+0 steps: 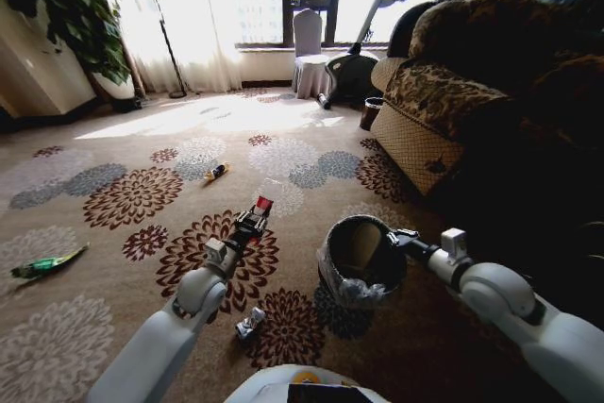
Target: Pick up the trash from the ground and place it into the trash bin.
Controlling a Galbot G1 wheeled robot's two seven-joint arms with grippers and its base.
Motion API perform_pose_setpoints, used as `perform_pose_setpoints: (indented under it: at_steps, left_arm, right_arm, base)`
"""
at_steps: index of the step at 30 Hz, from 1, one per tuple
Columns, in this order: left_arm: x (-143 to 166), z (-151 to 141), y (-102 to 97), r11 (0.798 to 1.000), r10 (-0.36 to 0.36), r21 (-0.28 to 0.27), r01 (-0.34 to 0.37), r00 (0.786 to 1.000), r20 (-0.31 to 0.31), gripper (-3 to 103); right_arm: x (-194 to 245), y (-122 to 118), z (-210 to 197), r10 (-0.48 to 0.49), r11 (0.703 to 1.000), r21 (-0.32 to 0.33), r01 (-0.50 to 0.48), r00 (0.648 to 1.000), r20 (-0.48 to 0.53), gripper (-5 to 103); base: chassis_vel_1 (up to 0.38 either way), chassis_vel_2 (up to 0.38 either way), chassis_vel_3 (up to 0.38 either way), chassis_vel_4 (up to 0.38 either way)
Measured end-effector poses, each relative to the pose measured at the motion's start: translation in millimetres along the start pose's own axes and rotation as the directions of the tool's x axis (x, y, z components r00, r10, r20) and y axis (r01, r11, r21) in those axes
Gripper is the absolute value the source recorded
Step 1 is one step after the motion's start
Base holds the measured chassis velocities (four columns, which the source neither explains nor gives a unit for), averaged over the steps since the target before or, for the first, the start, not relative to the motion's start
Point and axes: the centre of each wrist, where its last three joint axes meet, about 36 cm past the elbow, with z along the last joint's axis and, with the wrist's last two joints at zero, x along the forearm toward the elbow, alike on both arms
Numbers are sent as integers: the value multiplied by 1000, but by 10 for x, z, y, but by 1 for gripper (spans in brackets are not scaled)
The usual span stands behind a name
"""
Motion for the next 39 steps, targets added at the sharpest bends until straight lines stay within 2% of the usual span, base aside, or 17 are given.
perform_pose_setpoints:
  at_steps: [2, 4, 7, 10, 12, 13, 15, 17, 20, 24, 28, 33, 35, 39]
  left_arm:
    - [-48, -168, -51, 999, 46, -23, -45, 998, 40, 30]
    - [-55, -192, -57, 998, 52, -26, -51, 998, 42, 30]
    - [-59, -223, -52, 997, 63, -37, -62, 997, 34, 30]
    - [-27, -174, 17, 997, 55, -49, -54, 998, 11, 30]
    - [-22, -157, 40, 998, 50, -50, -49, 999, 5, 30]
    - [-22, -120, 80, 998, 42, -51, -42, 999, -6, 30]
    - [-28, -102, 104, 998, 37, -52, -38, 999, -12, 30]
    - [-77, -102, 153, 998, 36, -54, -36, 999, -12, 30]
    - [-130, -142, 185, 997, 42, -57, -42, 999, -6, 30]
    - [-204, -269, 231, 996, 66, -66, -65, 998, 16, 30]
    - [-224, -451, 231, 988, 135, -85, -130, 989, 53, 30]
    - [-271, -502, 171, 980, 190, -78, -184, 979, 71, 30]
    - [-351, -440, 91, 969, 242, -68, -237, 968, 73, 30]
    - [-438, -266, 56, 958, 282, -66, -278, 957, 64, 30]
  right_arm:
    - [-126, -102, -41, 0, 1000, -20, 0, 1000, 4, 2]
    - [-177, -130, -46, -1, 1000, -25, 1, 1000, 7, 2]
    - [-384, -267, -62, -19, 999, -36, 20, 999, 28, 2]
    - [-716, -550, -223, -68, 997, -21, 69, 995, 69, 2]
    - [-831, -593, -260, -90, 996, -15, 91, 993, 77, 2]
    - [-1064, -585, -307, -139, 990, -7, 141, 987, 83, 2]
    - [-1204, -543, -343, -168, 986, 1, 168, 982, 88, 2]
    - [-1472, -387, -487, -200, 980, 17, 199, 974, 104, 2]
    - [-1618, -252, -540, -206, 978, 19, 206, 974, 89, 2]
    - [-1789, -101, -562, -216, 976, 16, 216, 976, 11, 2]
    - [-1891, 0, -608, -230, 973, 15, 232, 970, -77, 2]
    - [-1949, 156, -721, -241, 969, 20, 245, 963, -121, 2]
    - [-2018, 326, -911, -269, 961, 25, 276, 951, -149, 2]
    - [-2056, 449, -1121, -296, 953, 16, 303, 939, -175, 2]
  base:
    - [0, 0, 0, 0]
    - [0, 0, 0, 0]
    - [0, 0, 0, 0]
    - [0, 0, 0, 0]
    - [0, 0, 0, 0]
    - [0, 0, 0, 0]
    - [0, 0, 0, 0]
    - [0, 0, 0, 0]
    - [0, 0, 0, 0]
    - [0, 0, 0, 0]
    - [0, 0, 0, 0]
    - [0, 0, 0, 0]
    - [0, 0, 0, 0]
    - [0, 0, 0, 0]
